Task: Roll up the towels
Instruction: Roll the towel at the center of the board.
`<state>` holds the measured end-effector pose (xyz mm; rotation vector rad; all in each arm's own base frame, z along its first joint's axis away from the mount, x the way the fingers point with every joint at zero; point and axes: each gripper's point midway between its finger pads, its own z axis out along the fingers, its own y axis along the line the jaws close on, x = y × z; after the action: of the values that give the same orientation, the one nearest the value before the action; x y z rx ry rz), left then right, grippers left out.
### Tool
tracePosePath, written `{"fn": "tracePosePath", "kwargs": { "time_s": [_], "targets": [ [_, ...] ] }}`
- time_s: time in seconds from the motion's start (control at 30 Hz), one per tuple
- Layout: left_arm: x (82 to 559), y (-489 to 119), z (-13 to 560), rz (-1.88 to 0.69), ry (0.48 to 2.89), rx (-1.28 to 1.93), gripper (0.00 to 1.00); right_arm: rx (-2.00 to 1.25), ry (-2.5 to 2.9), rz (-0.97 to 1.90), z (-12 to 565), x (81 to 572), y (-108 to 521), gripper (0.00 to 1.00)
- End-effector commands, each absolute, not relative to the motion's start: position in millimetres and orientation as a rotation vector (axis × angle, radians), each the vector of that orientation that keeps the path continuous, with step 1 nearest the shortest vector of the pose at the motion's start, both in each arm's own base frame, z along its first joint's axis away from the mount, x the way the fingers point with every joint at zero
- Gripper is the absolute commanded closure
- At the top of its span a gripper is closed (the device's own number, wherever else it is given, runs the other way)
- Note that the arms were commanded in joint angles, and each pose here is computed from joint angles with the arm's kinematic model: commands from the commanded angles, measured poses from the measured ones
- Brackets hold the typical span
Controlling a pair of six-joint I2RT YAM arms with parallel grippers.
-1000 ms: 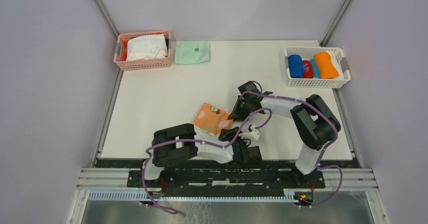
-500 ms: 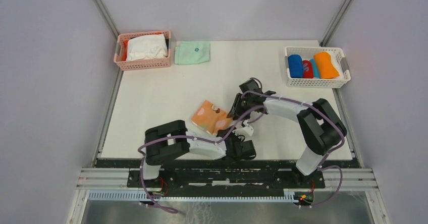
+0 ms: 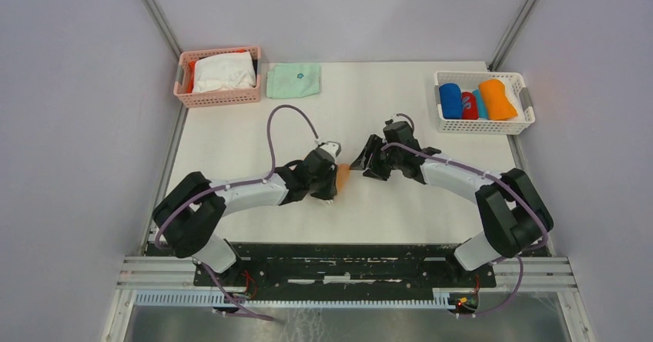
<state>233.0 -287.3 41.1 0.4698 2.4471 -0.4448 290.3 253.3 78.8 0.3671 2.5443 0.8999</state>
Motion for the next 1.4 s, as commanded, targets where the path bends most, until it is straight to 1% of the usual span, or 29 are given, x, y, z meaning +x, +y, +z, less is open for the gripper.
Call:
{"fn": "tracePosePath", "kwargs": {
  "time_s": [0.0, 0.27, 0.53, 0.63, 0.73, 0.8, 0.87, 1.03, 1.1, 1.23, 1.37],
  "targets": [
    [220.2, -304.1, 53.6, -0.926, 2.517, 0.282, 0.85, 0.347, 2.458, 1.048, 85.9, 301.1, 272.9, 0.38],
    [230.5, -279.3, 38.6, -1.261, 2.562, -0.122, 0.85, 0.372, 2.429, 1.222, 68.1, 308.4, 297.6, 0.37],
    [230.6, -265.6, 23.7, -1.395, 2.596, -0.345, 0.85, 0.36, 2.446, 1.262, 43.0, 312.5, 312.9, 0.36],
    [230.5, -262.0, 16.4, -1.397, 2.622, -0.389, 0.85, 0.361, 2.478, 1.259, 27.8, 311.4, 317.5, 0.41],
    [230.6, -258.8, 11.4, -1.384, 2.643, -0.418, 0.84, 0.374, 2.504, 1.241, 15.4, 309.6, 317.0, 0.5],
    [230.7, -256.7, 10.3, -1.348, 2.654, -0.406, 0.81, 0.378, 2.53, 1.197, 9.3, 307.0, 313.3, 0.55],
    [232.7, -253.0, 12.8, -1.295, 2.656, -0.385, 0.75, 0.397, 2.569, 1.109, 4.1, 305.3, 304.9, 0.59],
    [236.8, -239.0, 33.1, -1.048, 2.633, -0.278, 0.55, 0.442, 2.685, 0.86, 3.5, 293.3, 282.5, 0.67],
    [232.5, -234.2, 42.7, -0.907, 2.629, -0.22, 0.5, 0.457, 2.724, 0.74, 5.5, 288.2, 272.2, 0.67],
    [228.2, -241.0, 75.9, -0.635, 2.5, -0.041, 0.42, 0.469, 2.746, 0.637, 12.7, 282.8, 264.9, 0.65],
    [224.4, -252.3, 109.3, -0.402, 2.318, 0.089, 0.38, 0.482, 2.758, 0.626, 16.2, 280.8, 265.2, 0.65]
  ]
}}
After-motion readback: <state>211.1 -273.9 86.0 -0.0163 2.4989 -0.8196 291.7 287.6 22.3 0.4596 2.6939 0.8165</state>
